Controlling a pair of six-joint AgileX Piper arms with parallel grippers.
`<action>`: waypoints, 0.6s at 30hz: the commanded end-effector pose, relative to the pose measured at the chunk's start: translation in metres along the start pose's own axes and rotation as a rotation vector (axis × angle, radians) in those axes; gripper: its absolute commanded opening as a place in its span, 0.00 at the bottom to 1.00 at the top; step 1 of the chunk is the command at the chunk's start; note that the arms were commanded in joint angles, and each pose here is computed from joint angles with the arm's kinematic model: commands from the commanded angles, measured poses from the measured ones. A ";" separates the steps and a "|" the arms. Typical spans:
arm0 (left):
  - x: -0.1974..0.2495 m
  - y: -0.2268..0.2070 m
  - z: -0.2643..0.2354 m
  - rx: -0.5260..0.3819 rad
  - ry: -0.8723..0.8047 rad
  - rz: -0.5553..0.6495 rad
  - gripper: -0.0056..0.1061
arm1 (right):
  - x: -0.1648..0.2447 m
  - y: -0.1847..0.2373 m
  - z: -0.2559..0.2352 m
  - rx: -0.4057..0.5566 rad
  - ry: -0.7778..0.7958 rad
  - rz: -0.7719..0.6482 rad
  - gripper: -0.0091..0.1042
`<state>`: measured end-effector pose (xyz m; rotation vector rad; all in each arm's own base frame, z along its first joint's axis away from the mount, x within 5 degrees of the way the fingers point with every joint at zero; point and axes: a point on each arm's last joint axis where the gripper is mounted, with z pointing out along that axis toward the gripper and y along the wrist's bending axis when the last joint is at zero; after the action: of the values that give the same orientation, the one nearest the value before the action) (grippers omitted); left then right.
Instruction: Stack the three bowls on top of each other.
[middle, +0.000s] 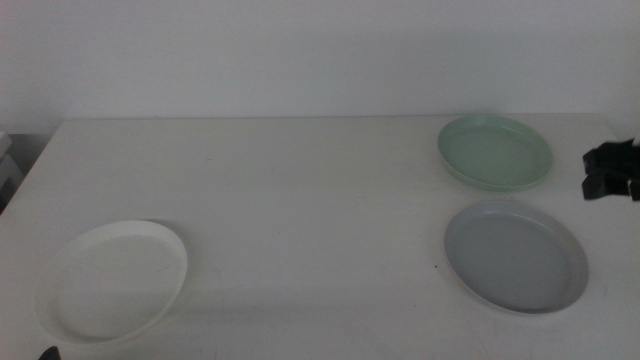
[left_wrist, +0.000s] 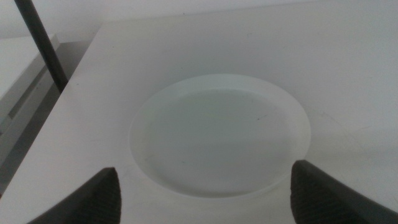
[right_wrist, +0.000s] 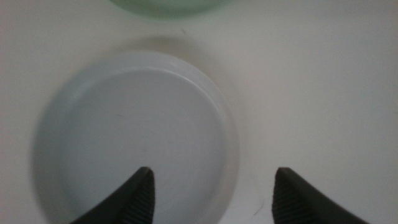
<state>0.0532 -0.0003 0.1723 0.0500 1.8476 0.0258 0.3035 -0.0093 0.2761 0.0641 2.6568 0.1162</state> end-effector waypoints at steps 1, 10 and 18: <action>-0.009 0.000 -0.002 -0.004 -0.092 -0.011 0.99 | -0.014 -0.009 0.005 0.014 -0.049 -0.026 0.56; -0.009 0.000 -0.002 -0.004 -0.092 -0.011 0.99 | -0.007 -0.021 0.085 0.012 0.138 -0.062 0.59; -0.009 0.000 -0.002 -0.004 -0.092 -0.011 0.99 | -0.002 -0.023 0.110 0.008 0.181 -0.050 0.34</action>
<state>0.0532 -0.0003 0.1723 0.0500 1.8476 0.0258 0.3498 -0.0223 0.1538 -0.0068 2.9330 0.1144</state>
